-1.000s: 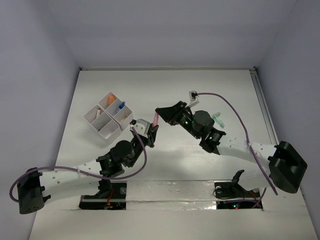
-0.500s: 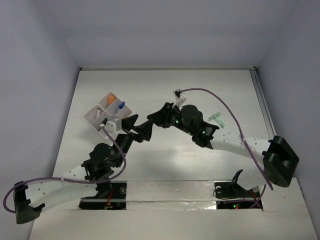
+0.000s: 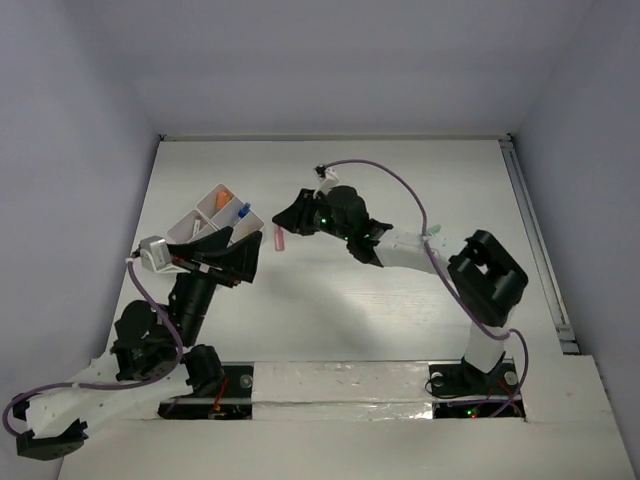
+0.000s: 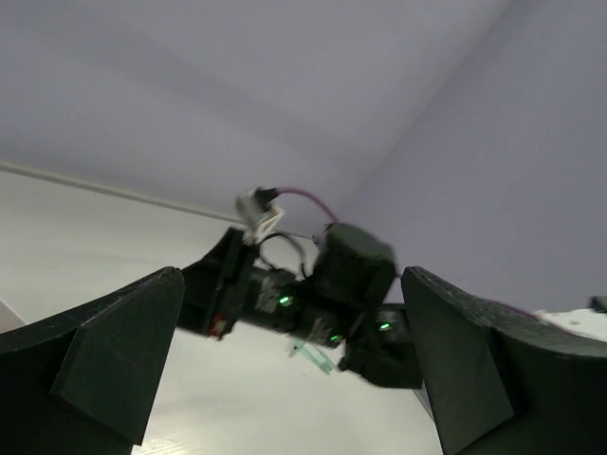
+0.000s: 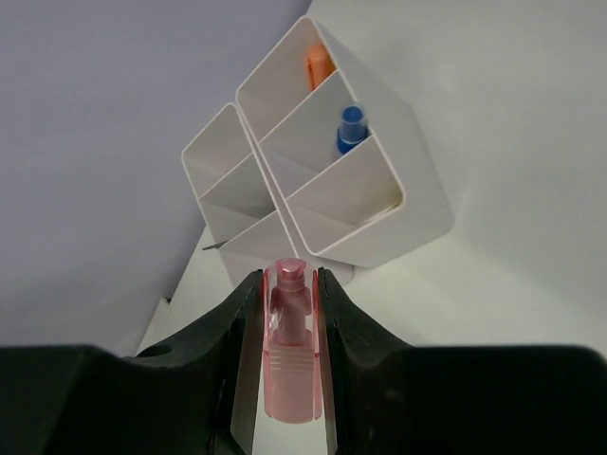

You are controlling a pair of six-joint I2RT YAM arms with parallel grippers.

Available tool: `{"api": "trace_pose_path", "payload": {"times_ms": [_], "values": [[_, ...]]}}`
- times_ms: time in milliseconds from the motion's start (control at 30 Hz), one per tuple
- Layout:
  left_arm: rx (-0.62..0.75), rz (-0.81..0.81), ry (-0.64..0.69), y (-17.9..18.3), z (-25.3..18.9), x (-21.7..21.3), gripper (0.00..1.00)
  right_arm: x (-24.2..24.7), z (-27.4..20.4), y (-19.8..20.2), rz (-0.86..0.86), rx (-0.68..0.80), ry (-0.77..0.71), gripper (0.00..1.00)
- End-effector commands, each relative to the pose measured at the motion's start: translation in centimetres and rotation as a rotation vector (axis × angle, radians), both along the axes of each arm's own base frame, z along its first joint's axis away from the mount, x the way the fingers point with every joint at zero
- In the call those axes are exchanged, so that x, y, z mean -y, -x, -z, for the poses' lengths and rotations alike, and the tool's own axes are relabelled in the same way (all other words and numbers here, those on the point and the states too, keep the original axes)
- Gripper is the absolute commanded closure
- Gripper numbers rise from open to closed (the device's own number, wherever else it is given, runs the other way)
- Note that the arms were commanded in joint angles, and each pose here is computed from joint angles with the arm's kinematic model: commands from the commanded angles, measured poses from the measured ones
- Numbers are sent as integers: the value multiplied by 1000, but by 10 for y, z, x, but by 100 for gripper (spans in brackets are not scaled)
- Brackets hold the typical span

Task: Sort the stationery into containers
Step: Place the pen in the storage box.

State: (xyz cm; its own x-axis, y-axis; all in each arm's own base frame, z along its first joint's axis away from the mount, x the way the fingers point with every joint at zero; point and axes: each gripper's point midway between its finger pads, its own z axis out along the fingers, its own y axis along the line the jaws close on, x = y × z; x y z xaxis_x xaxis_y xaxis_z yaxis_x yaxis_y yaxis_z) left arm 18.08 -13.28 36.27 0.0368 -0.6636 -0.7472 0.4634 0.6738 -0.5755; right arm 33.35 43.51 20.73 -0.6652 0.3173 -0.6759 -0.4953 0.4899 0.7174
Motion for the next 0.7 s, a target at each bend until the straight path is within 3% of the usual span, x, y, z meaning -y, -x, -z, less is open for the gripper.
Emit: {"api": "trace_pose_path", "payload": {"times_ms": [0, 33, 233, 400, 667], "values": [[-17, 39, 21, 9, -29, -8, 1, -48, -36, 15, -129, 138, -106, 100], [-9, 54, 46, 14, -46, -13, 1, -59, -39, 20, -145, 166, -120, 100], [-36, 66, -54, 21, -54, -21, 1, -108, -47, 16, -183, 316, -169, 100], [10, 6, 6, 28, -61, -54, 1, -131, -41, 7, -187, 370, -211, 100], [-28, -116, 35, 23, -35, -84, 1, -156, -26, 4, -173, 466, -194, 100]]}}
